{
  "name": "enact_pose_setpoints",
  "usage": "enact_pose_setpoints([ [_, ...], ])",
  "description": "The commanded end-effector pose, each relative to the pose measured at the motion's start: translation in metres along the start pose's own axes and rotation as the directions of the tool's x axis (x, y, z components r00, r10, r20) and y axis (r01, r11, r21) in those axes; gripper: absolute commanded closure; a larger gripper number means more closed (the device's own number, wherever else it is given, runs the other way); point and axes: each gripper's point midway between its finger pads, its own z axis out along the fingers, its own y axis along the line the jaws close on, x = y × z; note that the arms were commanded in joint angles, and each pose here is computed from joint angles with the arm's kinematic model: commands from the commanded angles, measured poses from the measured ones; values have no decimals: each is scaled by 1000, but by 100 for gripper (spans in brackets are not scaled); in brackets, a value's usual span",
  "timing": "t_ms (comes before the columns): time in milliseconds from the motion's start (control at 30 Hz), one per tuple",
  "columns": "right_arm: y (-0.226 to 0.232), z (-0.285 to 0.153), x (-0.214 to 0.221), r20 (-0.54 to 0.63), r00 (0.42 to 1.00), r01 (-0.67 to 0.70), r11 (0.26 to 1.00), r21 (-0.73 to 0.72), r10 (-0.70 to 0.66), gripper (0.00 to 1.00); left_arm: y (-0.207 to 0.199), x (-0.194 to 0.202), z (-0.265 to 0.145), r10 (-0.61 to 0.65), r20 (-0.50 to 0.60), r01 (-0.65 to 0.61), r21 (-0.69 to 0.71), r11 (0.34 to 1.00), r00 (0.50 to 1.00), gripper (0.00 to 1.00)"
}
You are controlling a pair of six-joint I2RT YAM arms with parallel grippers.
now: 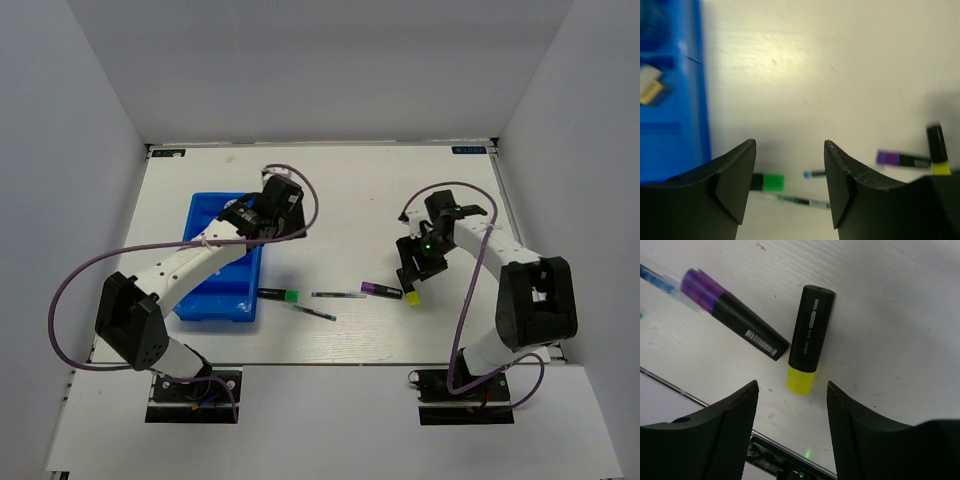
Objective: Sort the stationery into containers
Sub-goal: Place the stationery in the storage box, then pick up the pen from the center of the board.
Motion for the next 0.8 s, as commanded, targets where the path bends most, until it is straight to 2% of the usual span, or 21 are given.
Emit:
enact_pose_setpoints([
  [0, -15, 12, -2, -55, 996, 74, 988, 134, -67, 40, -28, 25, -32, 196, -83, -179, 173, 969, 977, 32],
  [100, -19, 21, -5, -75, 993, 102, 977, 189, -89, 38, -17, 50, -56, 293, -107, -274, 167, 947, 950, 24],
  [133, -20, 23, -6, -78, 993, 104, 975, 197, -90, 38, -15, 47, -67, 291, -81, -274, 174, 946, 953, 20],
  [200, -17, 27, -6, -91, 990, 122, 971, 207, -105, 38, 1, 69, -67, 312, -110, -293, 157, 943, 944, 19],
  [233, -18, 32, -5, -114, 988, 125, 968, 218, -102, 38, 5, 63, -81, 293, -65, -278, 174, 945, 954, 18],
  [300, -26, 34, -6, -132, 986, 131, 954, 271, -98, 38, 20, 83, -79, 298, -94, -281, 162, 946, 950, 15],
  [467, -30, 47, -1, -176, 980, 139, 949, 282, -91, 38, 47, 93, -100, 263, -43, -252, 172, 952, 964, 14],
  [500, -30, 49, 1, -188, 978, 137, 952, 275, -87, 38, 54, 103, -97, 269, -62, -256, 162, 953, 961, 14],
  [667, -36, 58, 12, -237, 968, 152, 947, 283, -85, 51, 64, 112, -106, 234, -35, -223, 196, 955, 972, 14],
  [767, -38, 60, 18, -248, 966, 149, 946, 289, -76, 51, 73, 125, -103, 233, -41, -221, 191, 956, 972, 14],
])
